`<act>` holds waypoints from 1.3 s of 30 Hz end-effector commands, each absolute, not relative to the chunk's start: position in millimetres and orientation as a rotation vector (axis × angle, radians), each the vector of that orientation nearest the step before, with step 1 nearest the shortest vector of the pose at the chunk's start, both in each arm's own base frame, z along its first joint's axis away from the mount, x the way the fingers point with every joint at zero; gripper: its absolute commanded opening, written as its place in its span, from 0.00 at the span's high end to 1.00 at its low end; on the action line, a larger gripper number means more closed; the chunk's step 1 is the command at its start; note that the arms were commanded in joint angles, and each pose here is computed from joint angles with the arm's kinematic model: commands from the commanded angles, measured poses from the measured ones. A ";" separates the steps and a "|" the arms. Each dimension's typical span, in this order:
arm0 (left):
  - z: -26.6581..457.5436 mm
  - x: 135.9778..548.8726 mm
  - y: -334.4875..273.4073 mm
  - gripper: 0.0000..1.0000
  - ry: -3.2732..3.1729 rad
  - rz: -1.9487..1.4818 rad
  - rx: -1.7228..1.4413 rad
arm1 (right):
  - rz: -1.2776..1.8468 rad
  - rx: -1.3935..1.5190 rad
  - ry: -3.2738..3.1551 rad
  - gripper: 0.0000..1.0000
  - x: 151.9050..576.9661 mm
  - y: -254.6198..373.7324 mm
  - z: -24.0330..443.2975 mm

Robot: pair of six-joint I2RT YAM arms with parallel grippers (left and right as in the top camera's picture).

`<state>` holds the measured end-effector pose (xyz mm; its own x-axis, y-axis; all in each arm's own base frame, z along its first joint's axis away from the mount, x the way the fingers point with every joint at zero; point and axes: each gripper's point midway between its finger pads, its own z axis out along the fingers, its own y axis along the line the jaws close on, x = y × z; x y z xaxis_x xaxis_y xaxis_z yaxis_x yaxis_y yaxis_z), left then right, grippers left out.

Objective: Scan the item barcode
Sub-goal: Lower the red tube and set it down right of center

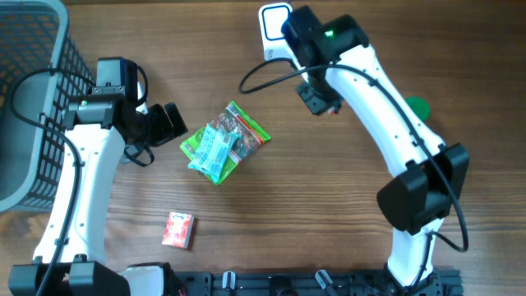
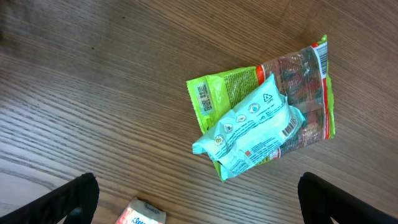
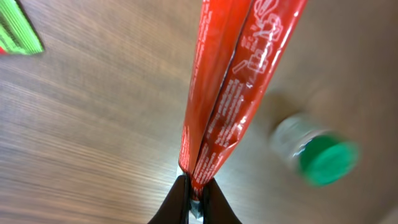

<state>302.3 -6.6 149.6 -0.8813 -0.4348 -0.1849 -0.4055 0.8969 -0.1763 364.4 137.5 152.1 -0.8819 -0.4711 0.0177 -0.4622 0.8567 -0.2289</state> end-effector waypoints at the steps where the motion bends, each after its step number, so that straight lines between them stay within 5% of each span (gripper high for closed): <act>1: 149.2 302.2 -7.0 0.00 2.848 -0.204 -0.625 | -0.251 -0.529 3.190 0.96 345.1 125.4 112.4; 14: 149.1 302.2 -6.9 0.00 2.848 -0.203 -0.625 | -0.347 -0.284 3.398 0.96 298.3 59.2 15.7; 15: 149.2 302.2 -7.0 0.00 2.848 -0.204 -0.625 | -0.347 -0.280 3.402 0.84 295.8 57.4 11.1; 16: 149.1 302.2 -6.9 0.00 2.848 -0.203 -0.625 | -0.348 -0.276 3.404 0.53 294.4 56.1 8.1; 17: 149.2 302.3 -7.0 0.00 2.848 -0.204 -0.624 | -0.346 -0.270 3.403 0.45 293.7 54.9 4.9; 36: 149.2 302.2 -7.0 0.00 2.848 -0.204 -0.625 | -0.270 -0.325 3.322 0.38 323.8 64.9 23.5; 38: 149.2 302.3 -7.1 0.00 2.848 -0.204 -0.624 | -0.183 -0.314 3.321 0.45 325.2 74.2 21.8; 39: 149.2 302.3 -7.0 0.00 2.848 -0.204 -0.624 | -0.086 -0.302 3.306 0.57 329.6 84.9 19.8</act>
<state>302.3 -6.7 149.6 -0.8814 -0.4348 -0.1847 -0.4055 0.8969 -0.1766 320.1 64.1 23.9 -0.9610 -0.1709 0.2176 -0.2054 0.9676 -0.1471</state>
